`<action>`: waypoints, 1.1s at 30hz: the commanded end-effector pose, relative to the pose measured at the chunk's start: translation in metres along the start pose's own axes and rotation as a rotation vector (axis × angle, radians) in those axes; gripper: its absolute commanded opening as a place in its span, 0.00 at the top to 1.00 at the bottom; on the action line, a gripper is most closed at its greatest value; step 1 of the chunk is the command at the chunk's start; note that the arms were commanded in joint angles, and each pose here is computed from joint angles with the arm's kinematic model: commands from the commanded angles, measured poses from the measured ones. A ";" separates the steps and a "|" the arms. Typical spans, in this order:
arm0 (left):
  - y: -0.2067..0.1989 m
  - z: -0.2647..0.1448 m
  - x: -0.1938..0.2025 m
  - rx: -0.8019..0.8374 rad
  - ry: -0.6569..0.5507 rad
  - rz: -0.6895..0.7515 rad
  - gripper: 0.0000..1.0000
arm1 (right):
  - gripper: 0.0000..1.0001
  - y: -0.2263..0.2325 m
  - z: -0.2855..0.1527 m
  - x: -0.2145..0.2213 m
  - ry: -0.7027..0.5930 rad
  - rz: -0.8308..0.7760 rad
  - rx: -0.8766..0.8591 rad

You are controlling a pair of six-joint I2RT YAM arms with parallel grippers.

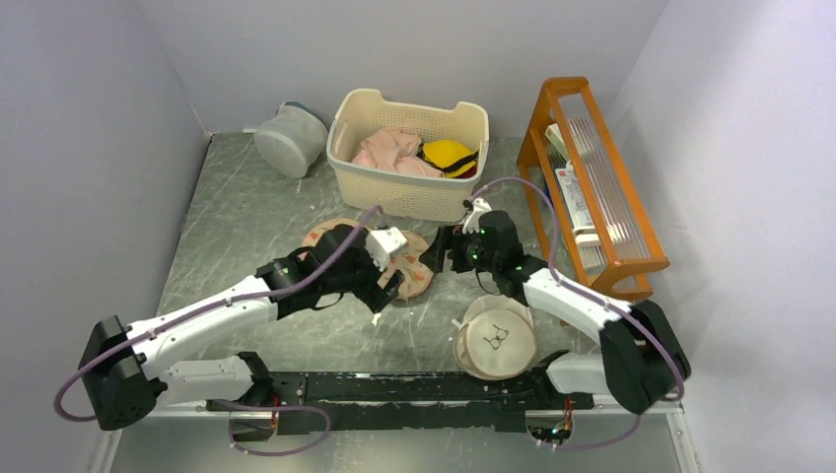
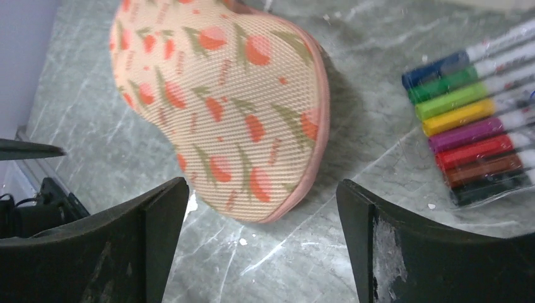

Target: Unzip the laundry bag and remove the bra

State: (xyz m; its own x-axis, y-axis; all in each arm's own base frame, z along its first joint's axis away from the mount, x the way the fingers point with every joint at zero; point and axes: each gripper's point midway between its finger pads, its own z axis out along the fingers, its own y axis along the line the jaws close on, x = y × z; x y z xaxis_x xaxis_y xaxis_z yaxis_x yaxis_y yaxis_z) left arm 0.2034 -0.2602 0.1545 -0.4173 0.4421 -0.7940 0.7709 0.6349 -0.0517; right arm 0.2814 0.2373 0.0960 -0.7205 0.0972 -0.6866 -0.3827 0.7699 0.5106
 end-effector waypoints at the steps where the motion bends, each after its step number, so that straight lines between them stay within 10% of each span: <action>1: -0.016 0.016 -0.014 0.018 -0.050 0.369 0.04 | 0.10 0.002 -0.025 -0.012 -0.077 -0.092 0.011; 8: -0.014 0.057 0.025 -0.004 0.092 0.607 0.33 | 0.08 -0.026 -0.060 -0.026 -0.242 -0.075 0.171; 24: -0.001 0.100 0.067 -0.058 0.184 0.571 0.39 | 0.15 -0.023 -0.070 -0.022 -0.356 -0.091 0.101; 33: 0.015 0.101 0.061 -0.111 0.198 0.522 0.80 | 0.12 -0.032 -0.065 -0.011 -0.346 -0.120 0.115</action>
State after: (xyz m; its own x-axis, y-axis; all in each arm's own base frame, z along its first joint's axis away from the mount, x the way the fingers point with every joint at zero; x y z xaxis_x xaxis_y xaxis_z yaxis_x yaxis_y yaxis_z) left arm 0.2234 -0.2861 0.0326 -0.0529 0.8396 -0.5406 0.8769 0.2980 0.3771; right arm 0.2621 0.1694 0.1167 -0.4678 0.1978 -0.8614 -0.3395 0.8597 0.3817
